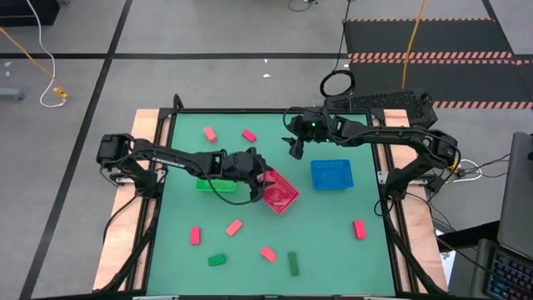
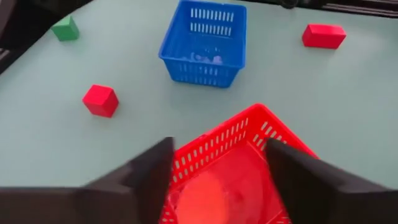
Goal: Sort & place blocks by color
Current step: Put the pink block into the red bin
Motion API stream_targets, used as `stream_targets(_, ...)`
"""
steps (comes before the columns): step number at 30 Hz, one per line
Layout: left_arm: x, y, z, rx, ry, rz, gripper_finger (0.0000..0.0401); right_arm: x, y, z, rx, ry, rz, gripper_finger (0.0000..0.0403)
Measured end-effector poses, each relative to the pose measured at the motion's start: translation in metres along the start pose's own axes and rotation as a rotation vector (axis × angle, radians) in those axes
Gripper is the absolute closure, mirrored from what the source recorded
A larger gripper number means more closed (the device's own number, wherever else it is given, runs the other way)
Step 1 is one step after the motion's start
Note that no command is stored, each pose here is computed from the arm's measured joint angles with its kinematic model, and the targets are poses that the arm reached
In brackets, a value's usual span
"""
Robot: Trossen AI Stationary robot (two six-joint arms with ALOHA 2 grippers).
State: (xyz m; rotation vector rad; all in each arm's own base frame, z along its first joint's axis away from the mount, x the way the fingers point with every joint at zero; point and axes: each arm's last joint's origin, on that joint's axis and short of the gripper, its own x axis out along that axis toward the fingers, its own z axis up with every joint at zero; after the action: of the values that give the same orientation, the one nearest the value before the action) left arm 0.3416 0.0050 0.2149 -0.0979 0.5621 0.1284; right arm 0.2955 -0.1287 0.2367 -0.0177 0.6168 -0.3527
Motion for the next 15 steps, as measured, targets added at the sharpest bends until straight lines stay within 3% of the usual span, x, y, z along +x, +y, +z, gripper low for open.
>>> stream_targets(3,0.000,0.000,0.000,-0.018,-0.001,0.000,0.0057,0.000,0.000,0.000,0.002,0.003,0.000,0.0181)
stream_targets(6,-0.001,0.000,0.001,-0.050,-0.004,-0.001,0.0019,0.000,0.000,0.000,-0.001,0.002,0.000,0.0181)
stream_targets(10,-0.014,-0.008,0.005,-0.096,0.007,-0.028,0.0014,0.000,0.000,0.000,-0.005,0.003,0.001,0.0181)
stream_targets(15,-0.053,-0.032,0.016,-0.177,0.110,-0.106,0.0042,0.000,0.000,-0.001,-0.028,0.009,0.000,0.0181)
